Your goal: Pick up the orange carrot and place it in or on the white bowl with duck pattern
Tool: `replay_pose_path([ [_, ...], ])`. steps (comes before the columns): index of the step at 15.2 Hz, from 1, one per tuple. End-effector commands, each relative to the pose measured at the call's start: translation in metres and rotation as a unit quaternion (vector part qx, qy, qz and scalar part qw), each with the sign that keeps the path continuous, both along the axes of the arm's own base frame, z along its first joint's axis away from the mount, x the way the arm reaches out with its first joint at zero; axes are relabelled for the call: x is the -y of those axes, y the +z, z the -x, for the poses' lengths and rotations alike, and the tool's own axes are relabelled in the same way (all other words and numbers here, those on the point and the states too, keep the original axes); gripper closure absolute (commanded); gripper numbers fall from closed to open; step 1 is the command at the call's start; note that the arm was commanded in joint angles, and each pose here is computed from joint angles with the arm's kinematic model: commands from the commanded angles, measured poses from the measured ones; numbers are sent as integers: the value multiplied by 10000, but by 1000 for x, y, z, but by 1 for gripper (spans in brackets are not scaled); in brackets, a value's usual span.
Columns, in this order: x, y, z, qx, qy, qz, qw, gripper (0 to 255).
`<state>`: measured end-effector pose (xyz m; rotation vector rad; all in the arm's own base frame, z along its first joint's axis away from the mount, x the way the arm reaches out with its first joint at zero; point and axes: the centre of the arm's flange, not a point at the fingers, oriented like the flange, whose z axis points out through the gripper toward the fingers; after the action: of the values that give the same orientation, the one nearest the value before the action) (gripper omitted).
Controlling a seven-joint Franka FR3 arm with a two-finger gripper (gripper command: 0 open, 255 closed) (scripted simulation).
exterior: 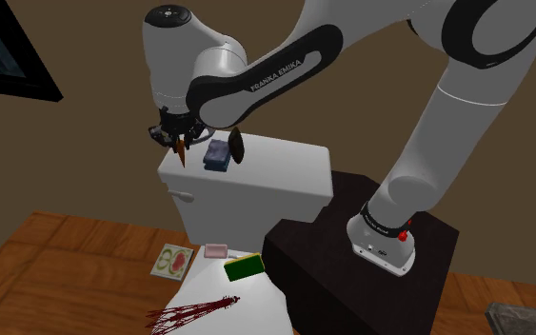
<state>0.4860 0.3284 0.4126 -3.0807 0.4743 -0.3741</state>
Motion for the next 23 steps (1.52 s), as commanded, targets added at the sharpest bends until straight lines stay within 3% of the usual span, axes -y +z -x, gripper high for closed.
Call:
replay_pose_path([
  [1,0,0,0,0,0,0,10000,255],
  [5,0,0,0,0,0,0,10000,255],
  [23,0,95,0,0,0,0,10000,255],
])
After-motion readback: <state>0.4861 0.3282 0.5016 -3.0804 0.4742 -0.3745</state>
